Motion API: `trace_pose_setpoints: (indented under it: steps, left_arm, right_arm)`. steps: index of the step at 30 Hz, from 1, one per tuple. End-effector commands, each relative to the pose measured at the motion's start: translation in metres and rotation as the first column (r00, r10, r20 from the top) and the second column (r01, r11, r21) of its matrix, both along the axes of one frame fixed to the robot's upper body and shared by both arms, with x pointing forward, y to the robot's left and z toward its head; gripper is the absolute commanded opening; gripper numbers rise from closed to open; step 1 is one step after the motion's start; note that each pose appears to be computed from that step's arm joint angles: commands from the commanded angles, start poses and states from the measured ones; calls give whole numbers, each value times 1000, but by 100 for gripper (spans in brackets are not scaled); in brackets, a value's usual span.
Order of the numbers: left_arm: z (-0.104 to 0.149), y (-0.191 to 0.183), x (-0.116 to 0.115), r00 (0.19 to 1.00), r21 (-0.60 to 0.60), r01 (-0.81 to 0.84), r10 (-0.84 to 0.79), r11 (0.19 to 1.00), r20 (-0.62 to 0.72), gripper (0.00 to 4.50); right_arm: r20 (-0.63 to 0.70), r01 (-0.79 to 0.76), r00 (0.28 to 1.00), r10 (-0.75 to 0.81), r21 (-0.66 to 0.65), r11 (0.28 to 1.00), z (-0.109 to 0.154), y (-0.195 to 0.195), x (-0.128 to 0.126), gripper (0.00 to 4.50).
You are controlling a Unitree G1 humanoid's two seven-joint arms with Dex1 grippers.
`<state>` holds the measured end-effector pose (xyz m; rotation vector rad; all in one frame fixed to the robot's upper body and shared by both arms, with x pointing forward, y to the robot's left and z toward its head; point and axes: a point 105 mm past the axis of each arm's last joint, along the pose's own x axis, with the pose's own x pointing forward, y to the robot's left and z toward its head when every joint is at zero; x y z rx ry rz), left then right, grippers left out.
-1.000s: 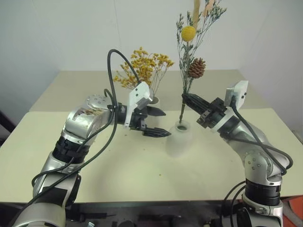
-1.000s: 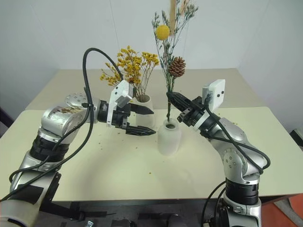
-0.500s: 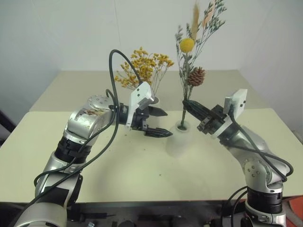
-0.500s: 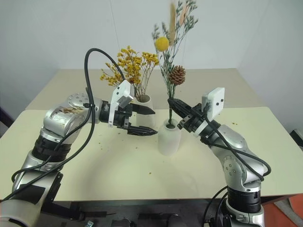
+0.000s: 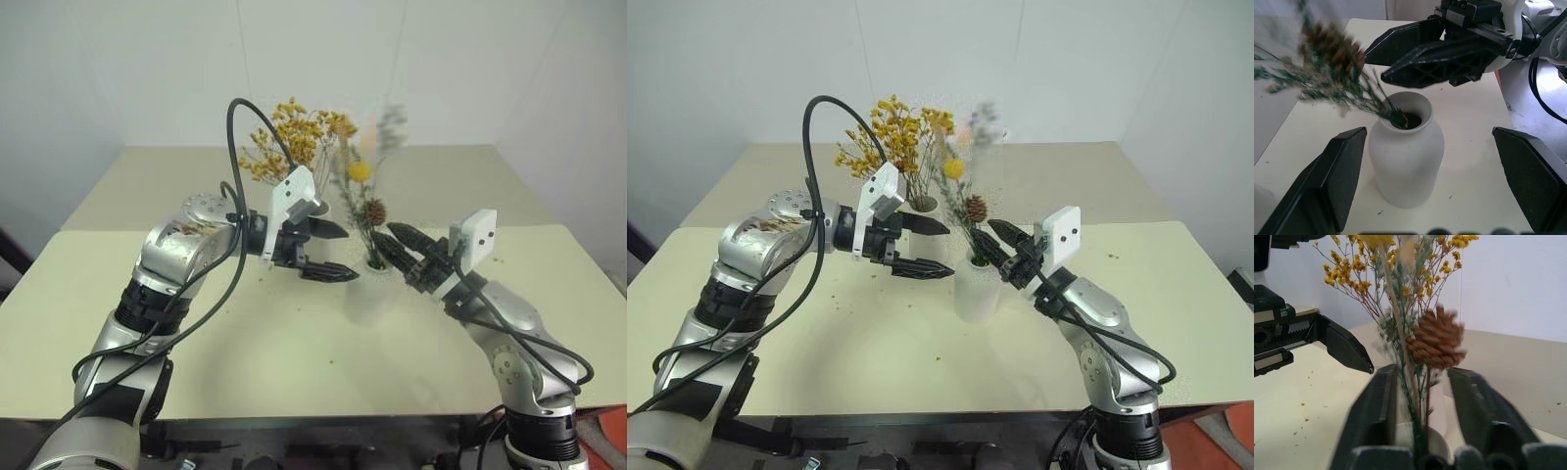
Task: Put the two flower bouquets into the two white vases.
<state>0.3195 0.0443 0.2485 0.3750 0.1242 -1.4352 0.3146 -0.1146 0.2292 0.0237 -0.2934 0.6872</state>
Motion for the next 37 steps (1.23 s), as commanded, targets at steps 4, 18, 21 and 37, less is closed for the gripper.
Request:
trace_pose_setpoints:
  steps: [4, 18, 21, 37]
  left_arm:
    - [14, -4, -3, 998, 2, 31, -31, 1000, 56, 450]
    - [8, 16, -9, 1000, -13, 0, 1, 1000, 16, 450]
    - [-1, 28, -17, 999, -15, -28, 27, 1000, -25, 450]
    - [-14, 115, -41, 970, -281, -220, 240, 934, 39, 450]
  right_arm:
    - [96, 16, 995, -18, 13, 1000, 17, -3, -12, 447]
    - [108, 35, 994, -28, -70, 997, 22, -47, -35, 447]
    - [107, 48, 994, -34, -132, 990, 25, -66, -37, 447]
    - [67, 109, 994, -91, -335, 936, 19, -117, -48, 447]
